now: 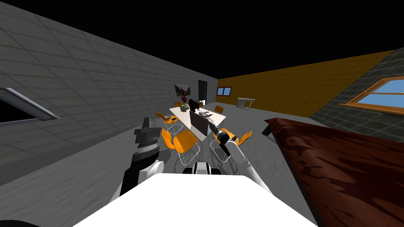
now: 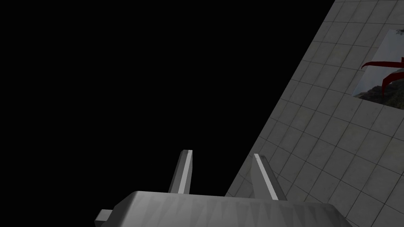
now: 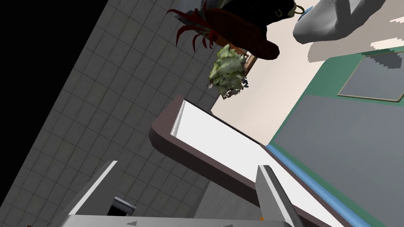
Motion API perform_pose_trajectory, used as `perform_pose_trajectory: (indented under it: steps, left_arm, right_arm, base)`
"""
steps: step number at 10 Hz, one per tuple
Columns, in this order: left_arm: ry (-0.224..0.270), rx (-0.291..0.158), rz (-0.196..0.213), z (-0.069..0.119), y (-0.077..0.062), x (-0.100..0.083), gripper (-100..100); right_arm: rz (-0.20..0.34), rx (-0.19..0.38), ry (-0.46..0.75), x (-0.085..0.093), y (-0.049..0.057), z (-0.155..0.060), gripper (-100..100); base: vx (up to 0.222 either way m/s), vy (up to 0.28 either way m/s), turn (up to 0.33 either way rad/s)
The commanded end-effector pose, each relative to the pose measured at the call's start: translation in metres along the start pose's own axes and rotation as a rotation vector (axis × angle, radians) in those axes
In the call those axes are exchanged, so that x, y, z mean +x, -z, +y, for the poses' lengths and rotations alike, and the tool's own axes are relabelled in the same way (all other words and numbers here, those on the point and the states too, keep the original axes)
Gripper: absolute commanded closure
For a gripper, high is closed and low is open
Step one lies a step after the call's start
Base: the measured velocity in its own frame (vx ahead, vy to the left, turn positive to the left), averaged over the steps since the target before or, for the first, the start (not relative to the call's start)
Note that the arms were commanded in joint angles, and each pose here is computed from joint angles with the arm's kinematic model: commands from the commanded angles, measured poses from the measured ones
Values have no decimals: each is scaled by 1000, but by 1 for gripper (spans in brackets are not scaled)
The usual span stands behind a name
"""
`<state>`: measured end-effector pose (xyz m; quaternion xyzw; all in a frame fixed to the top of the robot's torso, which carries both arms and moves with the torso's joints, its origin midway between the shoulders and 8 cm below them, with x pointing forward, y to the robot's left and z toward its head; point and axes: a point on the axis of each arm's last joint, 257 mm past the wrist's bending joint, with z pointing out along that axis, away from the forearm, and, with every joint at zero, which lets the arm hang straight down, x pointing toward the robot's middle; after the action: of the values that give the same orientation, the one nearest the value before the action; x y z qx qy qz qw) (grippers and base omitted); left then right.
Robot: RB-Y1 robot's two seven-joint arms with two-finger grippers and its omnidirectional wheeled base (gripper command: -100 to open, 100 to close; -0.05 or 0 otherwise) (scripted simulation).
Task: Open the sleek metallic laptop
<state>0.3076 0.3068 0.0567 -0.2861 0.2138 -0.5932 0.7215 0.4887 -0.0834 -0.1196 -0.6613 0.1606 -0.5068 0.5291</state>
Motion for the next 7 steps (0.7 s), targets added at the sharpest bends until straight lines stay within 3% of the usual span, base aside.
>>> perform_pose_trajectory:
  steps: [1,2,7]
  left_arm:
    - [0,0,0,0,0,0,0]
    - [0,0,0,0,0,0,0]
    - [0,0,0,0,0,0,0]
  right_arm:
    - [-2,3,0,4,-1,-1,-100]
    - [-3,3,-1,4,-1,-1,100]
    - [-41,-31,-150,20,-4,17,100]
  base:
    - [39,51,-17]
    - [6,8,1]
    - [28,5,-42]
